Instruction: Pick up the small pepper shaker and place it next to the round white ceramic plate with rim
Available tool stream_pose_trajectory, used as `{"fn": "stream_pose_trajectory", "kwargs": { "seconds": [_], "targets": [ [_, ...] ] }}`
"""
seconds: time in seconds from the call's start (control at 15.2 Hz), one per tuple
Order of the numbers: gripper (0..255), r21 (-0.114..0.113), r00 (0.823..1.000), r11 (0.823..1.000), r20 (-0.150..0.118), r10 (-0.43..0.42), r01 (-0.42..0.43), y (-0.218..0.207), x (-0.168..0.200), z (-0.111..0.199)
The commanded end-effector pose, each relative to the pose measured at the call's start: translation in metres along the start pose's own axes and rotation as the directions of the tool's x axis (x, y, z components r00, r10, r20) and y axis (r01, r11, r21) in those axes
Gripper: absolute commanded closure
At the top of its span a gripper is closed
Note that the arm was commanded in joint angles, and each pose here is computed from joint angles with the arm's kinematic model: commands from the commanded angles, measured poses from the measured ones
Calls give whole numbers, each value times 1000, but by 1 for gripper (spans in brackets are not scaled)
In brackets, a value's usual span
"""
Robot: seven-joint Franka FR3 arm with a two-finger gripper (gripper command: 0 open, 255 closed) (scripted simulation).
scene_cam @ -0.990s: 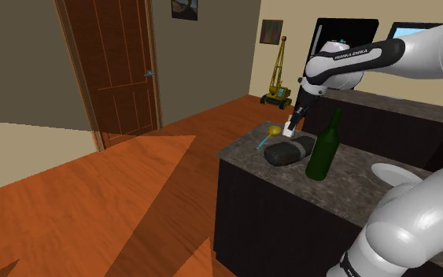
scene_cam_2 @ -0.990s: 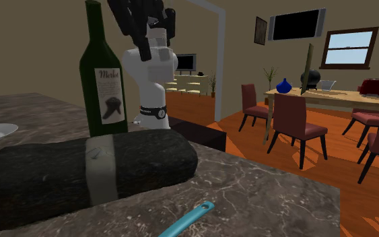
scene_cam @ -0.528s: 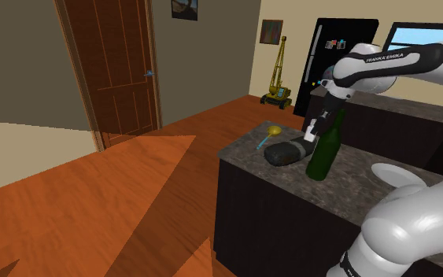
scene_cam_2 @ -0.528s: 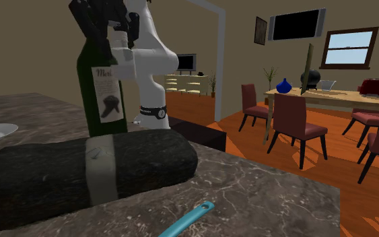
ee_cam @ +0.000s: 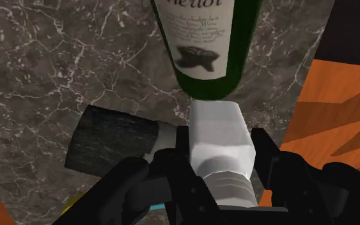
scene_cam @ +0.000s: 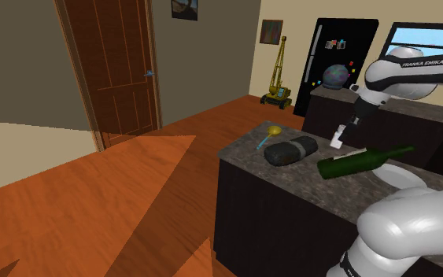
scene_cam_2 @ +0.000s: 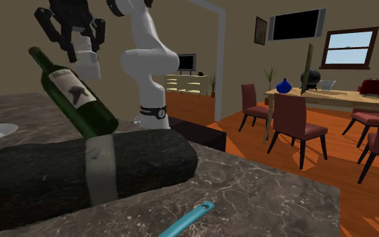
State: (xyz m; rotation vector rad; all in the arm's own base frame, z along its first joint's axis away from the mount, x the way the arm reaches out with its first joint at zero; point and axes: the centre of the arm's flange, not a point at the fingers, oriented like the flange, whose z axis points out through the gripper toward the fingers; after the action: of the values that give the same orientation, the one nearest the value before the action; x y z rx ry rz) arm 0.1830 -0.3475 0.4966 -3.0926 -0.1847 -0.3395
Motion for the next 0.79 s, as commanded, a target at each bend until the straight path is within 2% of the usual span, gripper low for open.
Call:
{"fn": "stream_pose_trajectory", "kwargs": {
  "seconds": [0.0,0.73],
  "targets": [
    [255,0,1000,1000,0,-1,1,8,-24,-6],
    [255,0,1000,1000,0,-1,1,43,-162,-38]
  ]
}}
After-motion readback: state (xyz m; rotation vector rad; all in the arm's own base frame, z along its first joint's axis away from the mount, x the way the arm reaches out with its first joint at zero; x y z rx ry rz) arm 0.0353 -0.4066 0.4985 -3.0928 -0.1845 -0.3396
